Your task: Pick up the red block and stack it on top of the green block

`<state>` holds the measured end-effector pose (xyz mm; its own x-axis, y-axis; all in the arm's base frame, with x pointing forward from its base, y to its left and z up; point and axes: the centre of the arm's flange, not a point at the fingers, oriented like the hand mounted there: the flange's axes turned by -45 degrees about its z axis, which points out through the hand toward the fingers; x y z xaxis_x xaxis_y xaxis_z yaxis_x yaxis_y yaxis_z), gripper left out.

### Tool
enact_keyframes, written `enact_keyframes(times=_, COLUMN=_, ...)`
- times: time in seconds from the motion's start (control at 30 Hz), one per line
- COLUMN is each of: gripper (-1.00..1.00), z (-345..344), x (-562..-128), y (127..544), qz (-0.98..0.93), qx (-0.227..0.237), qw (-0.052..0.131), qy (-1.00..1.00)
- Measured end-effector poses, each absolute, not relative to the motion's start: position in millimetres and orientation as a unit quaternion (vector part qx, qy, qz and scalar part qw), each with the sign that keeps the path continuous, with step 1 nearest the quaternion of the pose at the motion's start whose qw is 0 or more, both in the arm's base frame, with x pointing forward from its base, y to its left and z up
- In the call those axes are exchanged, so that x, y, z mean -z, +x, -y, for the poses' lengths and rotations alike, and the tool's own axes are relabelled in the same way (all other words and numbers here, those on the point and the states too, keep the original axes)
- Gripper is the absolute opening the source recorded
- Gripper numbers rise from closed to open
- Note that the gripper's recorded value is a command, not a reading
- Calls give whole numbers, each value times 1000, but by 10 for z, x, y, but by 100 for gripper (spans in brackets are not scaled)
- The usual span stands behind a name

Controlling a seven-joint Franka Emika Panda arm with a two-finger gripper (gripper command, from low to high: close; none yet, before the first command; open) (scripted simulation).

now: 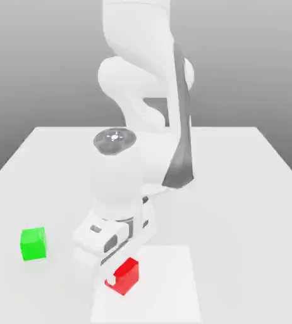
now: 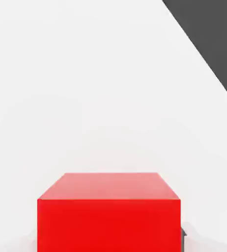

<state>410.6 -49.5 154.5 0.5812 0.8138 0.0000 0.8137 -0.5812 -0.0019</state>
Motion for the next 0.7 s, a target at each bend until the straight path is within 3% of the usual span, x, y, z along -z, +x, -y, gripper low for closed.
enact_keyframes(times=0.17, gripper=-100, z=529, x=-2030, y=4095, qz=456, qx=-1, qw=0, qy=-890)
enact_keyframes(times=0.3, gripper=-100, z=1114, x=-2183, y=3948, qz=423, qx=-5, qw=-5, qy=-906)
enact_keyframes(times=0.7, gripper=-100, z=2552, x=-2449, y=3091, qz=342, qx=-2, qw=-1, qy=-940)
